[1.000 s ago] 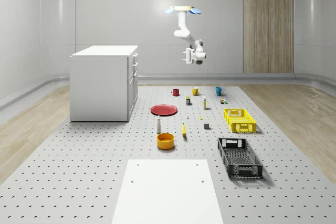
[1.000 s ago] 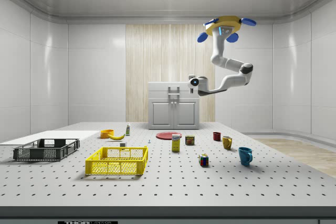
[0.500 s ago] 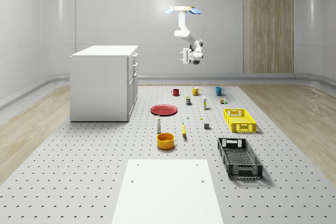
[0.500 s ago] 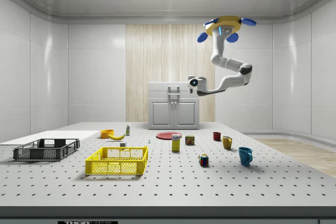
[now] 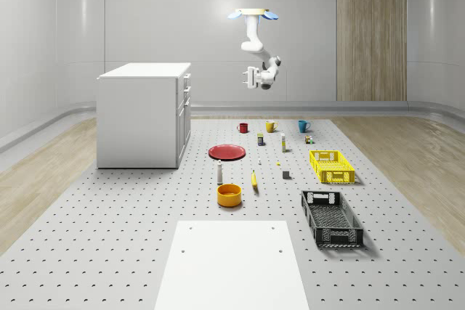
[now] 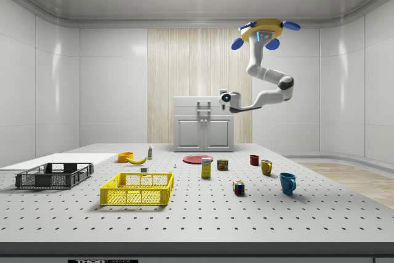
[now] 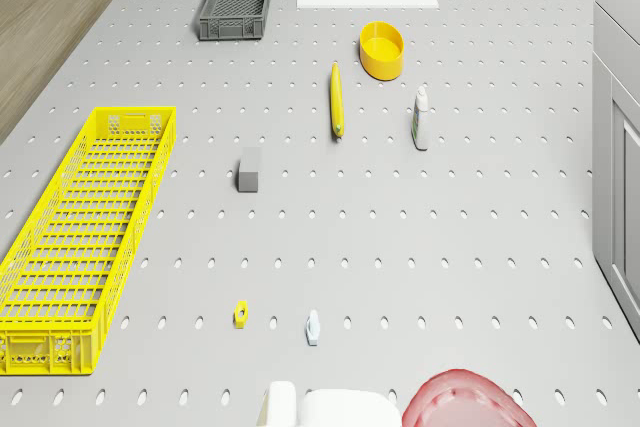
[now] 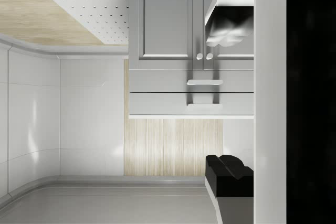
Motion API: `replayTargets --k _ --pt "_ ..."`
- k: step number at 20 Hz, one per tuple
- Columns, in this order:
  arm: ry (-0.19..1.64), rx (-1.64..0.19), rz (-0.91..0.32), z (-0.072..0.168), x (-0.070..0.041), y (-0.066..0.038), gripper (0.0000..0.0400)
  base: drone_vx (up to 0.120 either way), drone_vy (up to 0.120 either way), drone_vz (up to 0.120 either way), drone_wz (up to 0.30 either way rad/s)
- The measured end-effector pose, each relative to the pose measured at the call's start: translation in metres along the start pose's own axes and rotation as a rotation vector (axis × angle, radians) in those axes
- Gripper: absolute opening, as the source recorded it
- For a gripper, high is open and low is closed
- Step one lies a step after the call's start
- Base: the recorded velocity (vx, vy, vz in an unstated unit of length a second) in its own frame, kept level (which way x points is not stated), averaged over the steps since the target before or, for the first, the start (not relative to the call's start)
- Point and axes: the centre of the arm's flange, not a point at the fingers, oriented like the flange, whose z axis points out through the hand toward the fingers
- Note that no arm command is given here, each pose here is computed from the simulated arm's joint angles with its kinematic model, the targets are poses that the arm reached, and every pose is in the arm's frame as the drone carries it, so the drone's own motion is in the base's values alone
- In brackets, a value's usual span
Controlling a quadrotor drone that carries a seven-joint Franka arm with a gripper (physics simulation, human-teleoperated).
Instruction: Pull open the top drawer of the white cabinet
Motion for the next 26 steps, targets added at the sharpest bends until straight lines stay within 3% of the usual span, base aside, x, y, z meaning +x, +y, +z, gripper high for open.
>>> replayTargets --k 26 --pt "-0.001 0.000 0.000 0.150 -0.001 0.000 0.0305 0.000 0.000 0.000 0.000"
